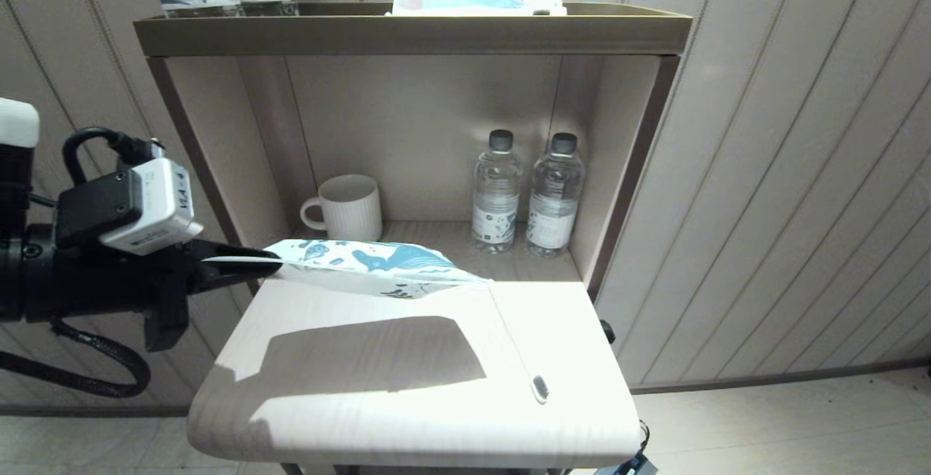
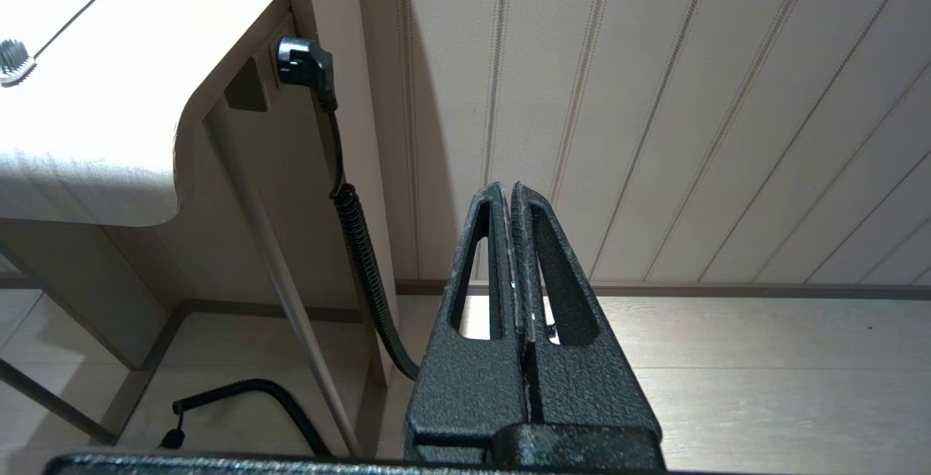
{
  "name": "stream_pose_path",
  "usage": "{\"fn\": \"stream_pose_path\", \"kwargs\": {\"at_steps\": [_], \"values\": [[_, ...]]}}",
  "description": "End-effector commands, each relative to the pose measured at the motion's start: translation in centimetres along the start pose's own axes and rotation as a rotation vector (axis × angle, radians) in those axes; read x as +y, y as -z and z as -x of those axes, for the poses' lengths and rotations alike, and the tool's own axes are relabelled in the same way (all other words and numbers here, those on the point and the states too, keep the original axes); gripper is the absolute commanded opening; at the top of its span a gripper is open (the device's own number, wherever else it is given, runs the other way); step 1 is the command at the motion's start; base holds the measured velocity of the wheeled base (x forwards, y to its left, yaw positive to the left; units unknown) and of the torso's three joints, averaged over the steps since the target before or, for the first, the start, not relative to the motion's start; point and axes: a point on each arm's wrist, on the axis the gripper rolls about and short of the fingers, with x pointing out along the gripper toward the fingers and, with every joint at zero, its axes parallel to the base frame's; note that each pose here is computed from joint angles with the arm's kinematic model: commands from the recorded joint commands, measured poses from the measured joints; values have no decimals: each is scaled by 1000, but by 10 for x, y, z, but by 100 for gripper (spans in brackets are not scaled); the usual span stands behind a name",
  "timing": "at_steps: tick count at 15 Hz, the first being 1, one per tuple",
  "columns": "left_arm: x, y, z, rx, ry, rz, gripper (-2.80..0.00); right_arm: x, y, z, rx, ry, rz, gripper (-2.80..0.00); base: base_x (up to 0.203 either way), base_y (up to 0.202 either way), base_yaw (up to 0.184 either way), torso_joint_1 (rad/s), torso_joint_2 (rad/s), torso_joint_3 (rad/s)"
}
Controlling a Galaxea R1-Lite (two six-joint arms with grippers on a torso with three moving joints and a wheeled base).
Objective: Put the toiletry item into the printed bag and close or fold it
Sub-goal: Hand it to the other hand
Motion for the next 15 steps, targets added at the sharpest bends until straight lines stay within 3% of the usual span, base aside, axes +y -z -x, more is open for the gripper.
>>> {"fn": "stream_pose_path", "kwargs": {"at_steps": [1,11,13,15], "values": [[-1,-5,-12,28,8,24,-280,0,0,0,1,-2,0,-280,0,0,0,0,0,0],[-8,-4,-6,40,1,143,-280,0,-3,1,-6,2,9,-280,0,0,0,0,0,0],[-9,-4,-4,36,-2,142,-280,0,-27,9,-77,-3,8,-280,0,0,0,0,0,0],[-6,-7,-4,25,-8,138,-280,1,-79,29,-163,-22,8,-280,0,0,0,0,0,0]]}}
